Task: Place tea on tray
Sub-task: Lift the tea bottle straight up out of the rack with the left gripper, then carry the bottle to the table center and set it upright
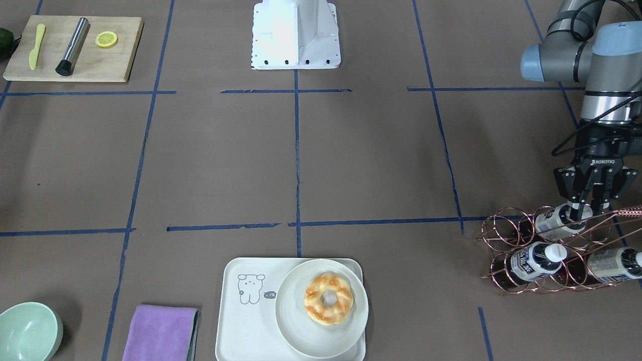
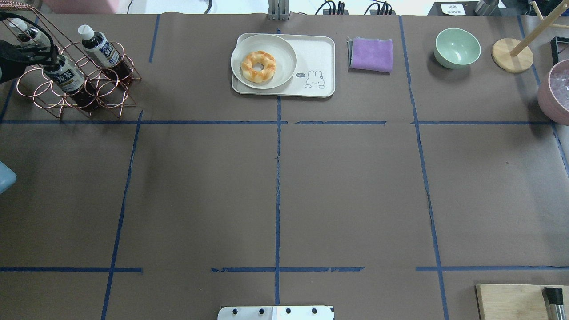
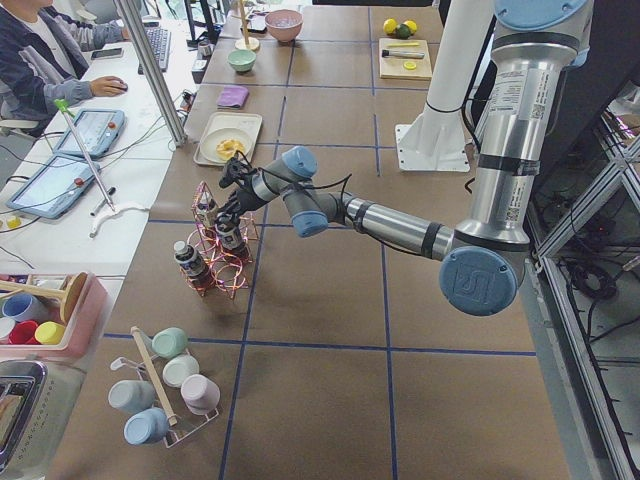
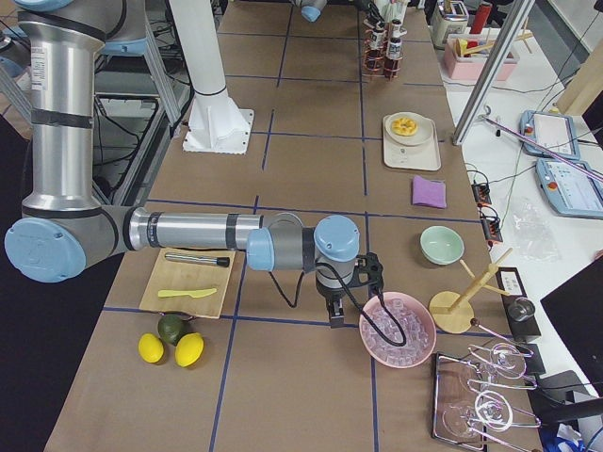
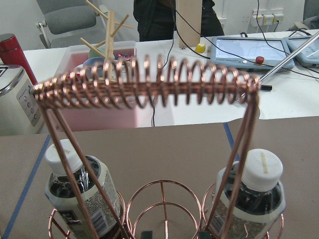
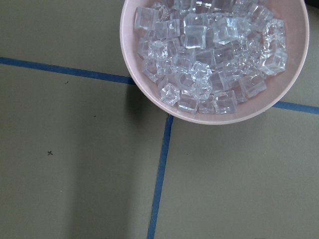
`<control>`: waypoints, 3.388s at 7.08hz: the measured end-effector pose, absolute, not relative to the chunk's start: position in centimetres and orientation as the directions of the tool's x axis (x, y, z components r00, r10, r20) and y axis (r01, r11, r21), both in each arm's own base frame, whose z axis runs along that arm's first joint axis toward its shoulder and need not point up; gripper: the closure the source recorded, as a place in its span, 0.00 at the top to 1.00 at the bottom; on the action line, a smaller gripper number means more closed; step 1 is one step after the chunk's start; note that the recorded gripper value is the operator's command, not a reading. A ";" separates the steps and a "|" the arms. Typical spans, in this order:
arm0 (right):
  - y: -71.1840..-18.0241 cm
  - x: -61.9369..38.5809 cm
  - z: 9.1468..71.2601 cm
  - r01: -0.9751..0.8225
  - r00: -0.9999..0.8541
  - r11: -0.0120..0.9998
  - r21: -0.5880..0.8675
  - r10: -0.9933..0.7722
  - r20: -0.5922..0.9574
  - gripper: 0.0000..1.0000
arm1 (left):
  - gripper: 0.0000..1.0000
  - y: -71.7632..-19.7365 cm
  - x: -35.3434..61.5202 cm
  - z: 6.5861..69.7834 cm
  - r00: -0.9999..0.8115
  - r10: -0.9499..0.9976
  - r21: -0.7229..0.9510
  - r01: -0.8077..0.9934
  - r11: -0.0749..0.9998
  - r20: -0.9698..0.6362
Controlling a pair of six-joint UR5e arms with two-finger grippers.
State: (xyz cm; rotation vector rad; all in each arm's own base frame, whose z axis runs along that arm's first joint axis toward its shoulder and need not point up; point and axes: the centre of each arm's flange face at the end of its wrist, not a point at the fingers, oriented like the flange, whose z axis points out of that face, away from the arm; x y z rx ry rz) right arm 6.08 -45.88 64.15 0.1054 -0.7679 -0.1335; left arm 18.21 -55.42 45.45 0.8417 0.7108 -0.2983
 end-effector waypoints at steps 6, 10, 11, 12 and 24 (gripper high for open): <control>-45.9 6.0 64.1 0.081 0.706 0.986 0.145 -0.159 0.690 1.00 | 0.04 -55.9 12.9 41.8 0.694 0.037 0.572 0.560 0.600 -0.719; -45.8 6.0 64.1 0.080 0.706 0.987 0.143 -0.157 0.691 1.00 | 0.04 -53.5 6.4 39.1 0.624 0.083 0.530 0.576 0.623 -0.777; -45.8 6.0 64.1 0.080 0.706 0.986 0.143 -0.157 0.690 1.00 | 0.05 -52.3 5.7 38.6 0.618 0.087 0.528 0.581 0.619 -0.782; -45.9 6.0 64.1 0.080 0.706 0.986 0.144 -0.158 0.690 1.00 | 0.05 -51.4 5.6 37.9 0.617 0.085 0.528 0.585 0.616 -0.782; -45.9 6.0 64.1 0.077 0.707 0.987 0.139 -0.153 0.690 1.00 | 0.00 -41.7 44.1 13.5 0.663 -0.047 0.516 0.624 0.587 -0.747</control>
